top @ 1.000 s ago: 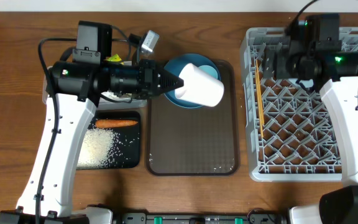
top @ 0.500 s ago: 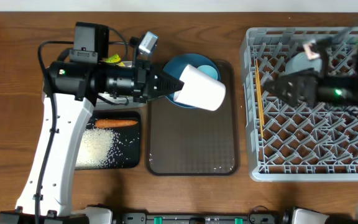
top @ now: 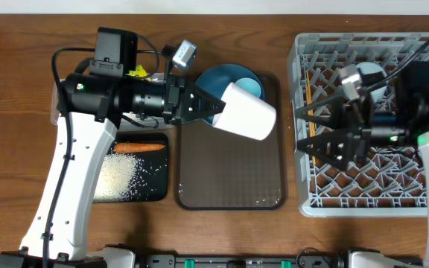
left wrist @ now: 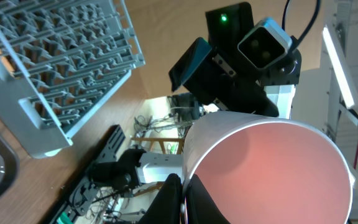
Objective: Sort waste into correct bins and load items into the dishwasher rack
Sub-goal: 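Move the right gripper left toward the cup held by the left gripper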
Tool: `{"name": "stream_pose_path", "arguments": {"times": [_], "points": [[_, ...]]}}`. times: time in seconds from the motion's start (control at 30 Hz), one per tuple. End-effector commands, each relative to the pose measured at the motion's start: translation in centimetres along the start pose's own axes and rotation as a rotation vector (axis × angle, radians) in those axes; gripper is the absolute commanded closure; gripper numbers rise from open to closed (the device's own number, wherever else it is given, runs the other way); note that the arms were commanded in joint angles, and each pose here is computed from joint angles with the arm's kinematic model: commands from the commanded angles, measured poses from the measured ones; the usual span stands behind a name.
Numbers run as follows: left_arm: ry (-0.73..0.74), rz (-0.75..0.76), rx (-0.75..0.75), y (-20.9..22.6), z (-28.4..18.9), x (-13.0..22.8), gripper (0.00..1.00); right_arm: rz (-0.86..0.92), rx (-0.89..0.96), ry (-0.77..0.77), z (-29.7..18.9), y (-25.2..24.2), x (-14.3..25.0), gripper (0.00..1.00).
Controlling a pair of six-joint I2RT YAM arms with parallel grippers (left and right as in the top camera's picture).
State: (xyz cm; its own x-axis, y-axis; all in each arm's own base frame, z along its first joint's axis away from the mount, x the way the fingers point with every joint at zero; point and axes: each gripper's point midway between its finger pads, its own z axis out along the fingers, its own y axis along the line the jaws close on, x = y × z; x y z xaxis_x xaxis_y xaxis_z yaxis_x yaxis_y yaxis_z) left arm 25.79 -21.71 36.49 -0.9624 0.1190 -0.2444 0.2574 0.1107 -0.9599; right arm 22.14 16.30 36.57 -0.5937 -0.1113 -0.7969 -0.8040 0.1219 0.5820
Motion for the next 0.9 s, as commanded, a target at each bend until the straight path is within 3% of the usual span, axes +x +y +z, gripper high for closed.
{"name": "stream_pose_path", "arguments": {"times": [0.0,0.33,0.87], "points": [[0.034,0.026,0.043,-1.0,0.6,0.7,0.94,-0.141,-0.105,-0.012,1.7,2.1,-0.3,0.01],[0.089,0.04,0.058,-1.5,2.1,1.8,0.94,-0.184,-0.193,-0.018,3.0,3.8,-0.4,0.01],[0.135,0.068,0.046,-1.6,3.6,2.8,0.94,-0.191,-0.232,-0.025,3.5,4.4,-0.6,0.2]]}}
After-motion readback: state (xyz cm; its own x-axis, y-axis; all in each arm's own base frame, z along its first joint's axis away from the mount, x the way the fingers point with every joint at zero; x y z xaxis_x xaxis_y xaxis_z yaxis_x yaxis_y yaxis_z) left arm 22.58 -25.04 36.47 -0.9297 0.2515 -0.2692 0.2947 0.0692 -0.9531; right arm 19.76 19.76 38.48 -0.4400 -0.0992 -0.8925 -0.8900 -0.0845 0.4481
